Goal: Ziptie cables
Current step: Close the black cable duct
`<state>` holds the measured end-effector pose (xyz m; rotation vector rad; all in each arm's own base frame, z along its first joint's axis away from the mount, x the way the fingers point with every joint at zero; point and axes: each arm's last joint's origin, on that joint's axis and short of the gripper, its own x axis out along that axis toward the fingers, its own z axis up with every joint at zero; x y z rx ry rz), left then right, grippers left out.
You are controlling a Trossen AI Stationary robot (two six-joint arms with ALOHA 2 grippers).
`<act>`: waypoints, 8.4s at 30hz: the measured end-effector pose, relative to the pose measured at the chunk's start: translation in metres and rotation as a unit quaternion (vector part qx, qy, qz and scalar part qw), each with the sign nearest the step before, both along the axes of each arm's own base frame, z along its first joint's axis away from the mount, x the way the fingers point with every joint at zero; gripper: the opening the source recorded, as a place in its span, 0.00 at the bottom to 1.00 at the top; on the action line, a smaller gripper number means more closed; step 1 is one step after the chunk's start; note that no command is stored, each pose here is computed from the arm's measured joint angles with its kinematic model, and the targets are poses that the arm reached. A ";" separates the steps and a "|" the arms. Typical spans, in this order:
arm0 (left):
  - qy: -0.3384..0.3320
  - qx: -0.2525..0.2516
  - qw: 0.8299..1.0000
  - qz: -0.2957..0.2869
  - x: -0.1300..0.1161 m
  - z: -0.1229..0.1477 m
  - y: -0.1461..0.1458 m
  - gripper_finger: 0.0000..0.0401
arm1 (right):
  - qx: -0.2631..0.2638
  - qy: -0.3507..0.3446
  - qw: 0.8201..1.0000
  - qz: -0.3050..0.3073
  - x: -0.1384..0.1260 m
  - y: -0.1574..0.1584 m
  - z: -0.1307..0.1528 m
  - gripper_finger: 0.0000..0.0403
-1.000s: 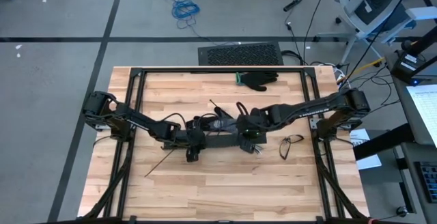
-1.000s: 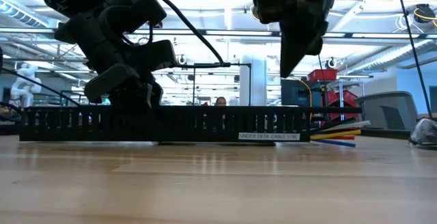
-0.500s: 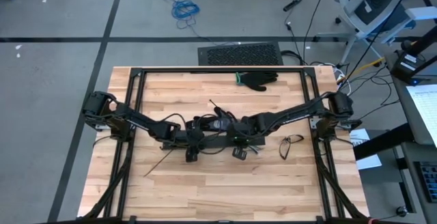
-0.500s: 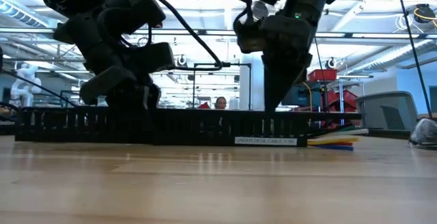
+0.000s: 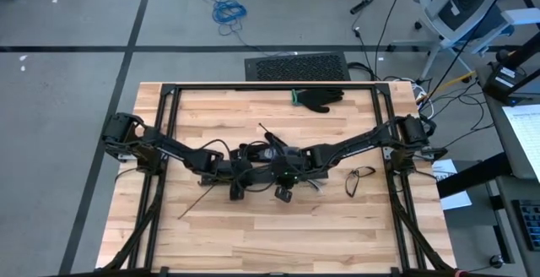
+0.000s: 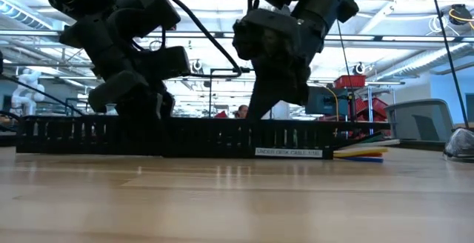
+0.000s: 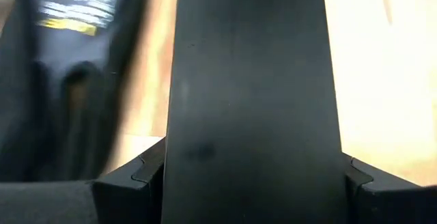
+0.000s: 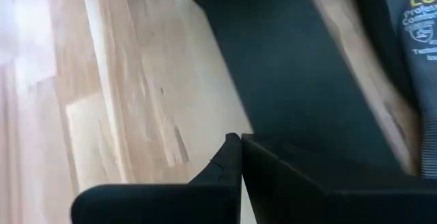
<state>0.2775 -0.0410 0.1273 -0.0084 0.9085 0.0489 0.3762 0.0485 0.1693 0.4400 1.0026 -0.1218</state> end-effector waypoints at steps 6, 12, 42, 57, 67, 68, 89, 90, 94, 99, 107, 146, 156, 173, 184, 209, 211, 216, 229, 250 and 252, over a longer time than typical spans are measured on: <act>0.014 -0.068 0.994 -0.080 -0.001 0.000 -0.007 0.59 | 0.020 -0.019 0.999 0.017 -0.003 0.002 0.014 0.00; 0.017 -0.072 0.994 -0.079 -0.001 -0.001 -0.007 0.59 | 0.018 -0.046 0.999 0.022 -0.007 0.002 0.032 0.00; 0.023 -0.029 0.999 0.005 0.012 -0.026 -0.004 0.59 | -0.078 0.036 0.996 -0.013 -0.020 -0.007 0.022 0.00; 0.023 -0.029 0.999 0.004 0.012 -0.026 -0.004 0.59 | -0.077 0.036 0.996 -0.009 -0.016 -0.006 0.014 0.00; 0.023 -0.028 0.999 0.003 0.012 -0.026 -0.004 0.59 | -0.072 0.002 0.997 -0.018 0.001 -0.004 -0.003 0.00; 0.023 -0.028 0.999 0.003 0.012 -0.026 -0.004 0.59 | -0.071 -0.003 0.997 -0.018 0.004 -0.004 -0.007 0.00; 0.015 -0.050 0.999 -0.004 0.014 -0.023 -0.001 0.71 | -0.045 -0.054 0.997 -0.042 0.016 -0.002 -0.012 0.00; 0.016 -0.052 0.998 -0.004 0.014 -0.023 0.000 0.73 | -0.045 -0.055 0.997 -0.042 0.016 -0.002 -0.012 0.00; 0.016 -0.055 0.998 -0.004 0.017 -0.020 0.001 0.79 | -0.044 -0.059 0.996 -0.041 0.016 -0.002 -0.011 0.04; 0.037 -0.045 0.998 -0.012 0.026 -0.005 0.000 0.83 | -0.046 -0.062 0.996 -0.039 0.015 -0.002 -0.008 0.10; 0.137 -0.025 0.990 -0.032 0.004 0.022 0.003 0.84 | -0.052 -0.063 0.996 -0.029 0.015 -0.002 -0.006 0.17; 0.121 -0.034 0.991 -0.042 -0.088 -0.001 0.002 0.81 | -0.032 -0.068 0.997 -0.030 0.015 0.002 -0.004 0.17; 0.106 -0.050 0.993 -0.008 -0.087 -0.004 0.003 0.65 | -0.030 -0.069 0.997 -0.030 0.015 0.003 -0.003 0.17; 0.103 -0.052 0.993 -0.005 -0.087 -0.004 0.003 0.64 | -0.046 -0.116 0.992 -0.016 0.015 -0.001 0.035 0.17; 0.096 -0.037 0.995 -0.001 -0.086 -0.004 0.003 0.64 | -0.079 -0.148 0.984 -0.058 0.023 -0.006 0.033 0.17; 0.095 -0.040 0.995 -0.001 -0.086 -0.003 0.003 0.64 | -0.040 -0.135 0.987 -0.078 0.034 -0.004 0.018 0.17; 0.094 -0.041 0.995 -0.001 -0.086 -0.003 0.003 0.64 | -0.049 -0.142 0.986 -0.067 0.043 -0.004 0.025 0.17; 0.090 -0.041 0.995 -0.002 -0.085 -0.003 0.003 0.64 | -0.084 -0.026 0.996 -0.025 0.037 -0.002 0.016 0.17; 0.088 -0.035 0.995 -0.011 -0.085 -0.003 0.003 0.64 | -0.081 0.023 0.996 -0.018 0.028 0.008 0.011 0.17; 0.088 -0.036 0.995 -0.010 -0.085 -0.003 0.003 0.64 | -0.101 0.057 0.993 0.019 0.020 0.014 0.050 0.17; 0.088 -0.036 0.995 -0.010 -0.085 -0.003 0.003 0.64 | -0.105 0.076 0.991 0.023 0.017 0.014 0.048 0.17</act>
